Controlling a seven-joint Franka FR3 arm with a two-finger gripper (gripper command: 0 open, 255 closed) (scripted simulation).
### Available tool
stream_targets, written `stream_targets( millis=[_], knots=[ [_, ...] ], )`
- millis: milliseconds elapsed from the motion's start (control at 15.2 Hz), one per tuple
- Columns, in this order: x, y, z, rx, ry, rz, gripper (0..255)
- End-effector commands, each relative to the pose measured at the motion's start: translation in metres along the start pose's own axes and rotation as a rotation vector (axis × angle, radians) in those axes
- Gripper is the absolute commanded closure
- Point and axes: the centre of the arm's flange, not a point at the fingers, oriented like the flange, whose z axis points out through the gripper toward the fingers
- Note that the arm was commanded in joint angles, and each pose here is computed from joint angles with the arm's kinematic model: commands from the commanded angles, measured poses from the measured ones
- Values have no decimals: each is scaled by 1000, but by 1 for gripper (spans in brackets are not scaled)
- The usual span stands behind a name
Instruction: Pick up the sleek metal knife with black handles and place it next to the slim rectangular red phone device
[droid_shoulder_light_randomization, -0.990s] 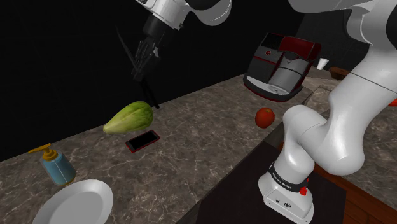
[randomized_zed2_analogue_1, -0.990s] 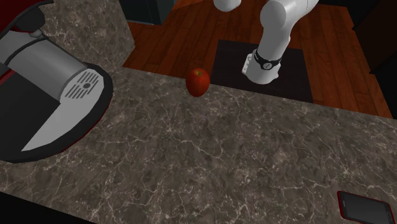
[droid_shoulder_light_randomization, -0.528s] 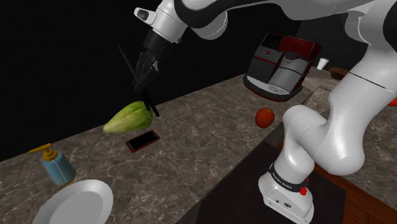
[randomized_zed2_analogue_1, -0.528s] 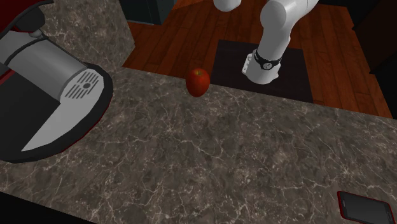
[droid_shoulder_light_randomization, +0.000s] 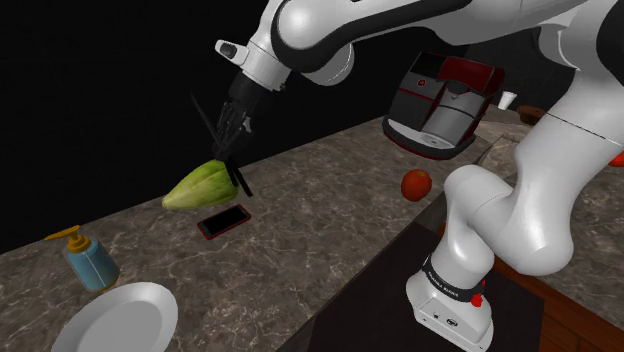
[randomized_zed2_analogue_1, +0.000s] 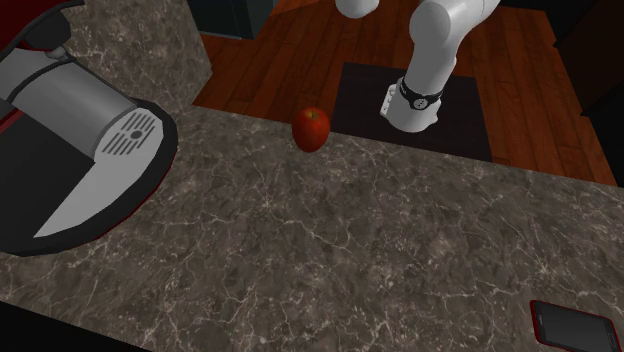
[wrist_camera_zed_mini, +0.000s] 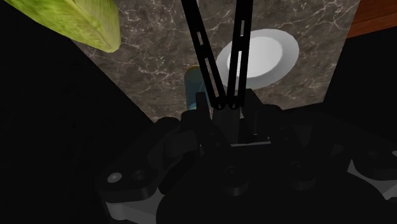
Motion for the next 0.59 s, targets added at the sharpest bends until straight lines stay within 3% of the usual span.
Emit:
stream_targets(
  millis=[0,528],
  knots=[
    [-5,-1,11,-1,0,0,255],
    [-26,-1,47,-1,0,0,255]
  ],
)
